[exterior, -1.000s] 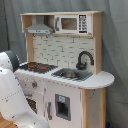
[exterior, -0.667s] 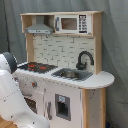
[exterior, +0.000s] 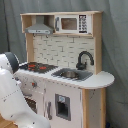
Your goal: Play with the kitchen
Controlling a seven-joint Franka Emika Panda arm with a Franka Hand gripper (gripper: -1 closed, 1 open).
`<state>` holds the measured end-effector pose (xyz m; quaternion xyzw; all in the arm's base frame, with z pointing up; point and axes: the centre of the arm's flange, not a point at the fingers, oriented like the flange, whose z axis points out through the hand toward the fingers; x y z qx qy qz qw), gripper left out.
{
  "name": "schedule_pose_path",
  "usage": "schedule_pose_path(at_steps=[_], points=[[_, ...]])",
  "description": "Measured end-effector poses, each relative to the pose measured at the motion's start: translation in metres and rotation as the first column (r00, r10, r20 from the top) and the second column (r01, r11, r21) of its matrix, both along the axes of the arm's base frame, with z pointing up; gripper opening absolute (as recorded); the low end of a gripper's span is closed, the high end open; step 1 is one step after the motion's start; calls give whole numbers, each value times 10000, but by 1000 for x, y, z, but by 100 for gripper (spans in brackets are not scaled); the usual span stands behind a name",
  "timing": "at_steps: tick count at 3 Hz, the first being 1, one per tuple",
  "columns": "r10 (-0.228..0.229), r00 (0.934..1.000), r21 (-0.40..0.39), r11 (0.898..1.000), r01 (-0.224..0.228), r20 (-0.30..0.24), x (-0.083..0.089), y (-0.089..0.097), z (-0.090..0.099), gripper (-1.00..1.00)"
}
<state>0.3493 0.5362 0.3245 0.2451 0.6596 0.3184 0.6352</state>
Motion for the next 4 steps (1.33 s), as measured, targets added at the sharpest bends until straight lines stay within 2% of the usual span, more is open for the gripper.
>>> schedule_pose_path(at_steps=[1,2,3,4], points=[[3,10000,-1,10000,-3,-14,0,0,0,-100],[-170,9993,1160,9930,209,-347,2,-4,-1,-100],[-129,9988,2218,9748,231,-471,2,-3,0,-100],[-80,9983,3181,9477,262,-583,2,-3,0,-100]])
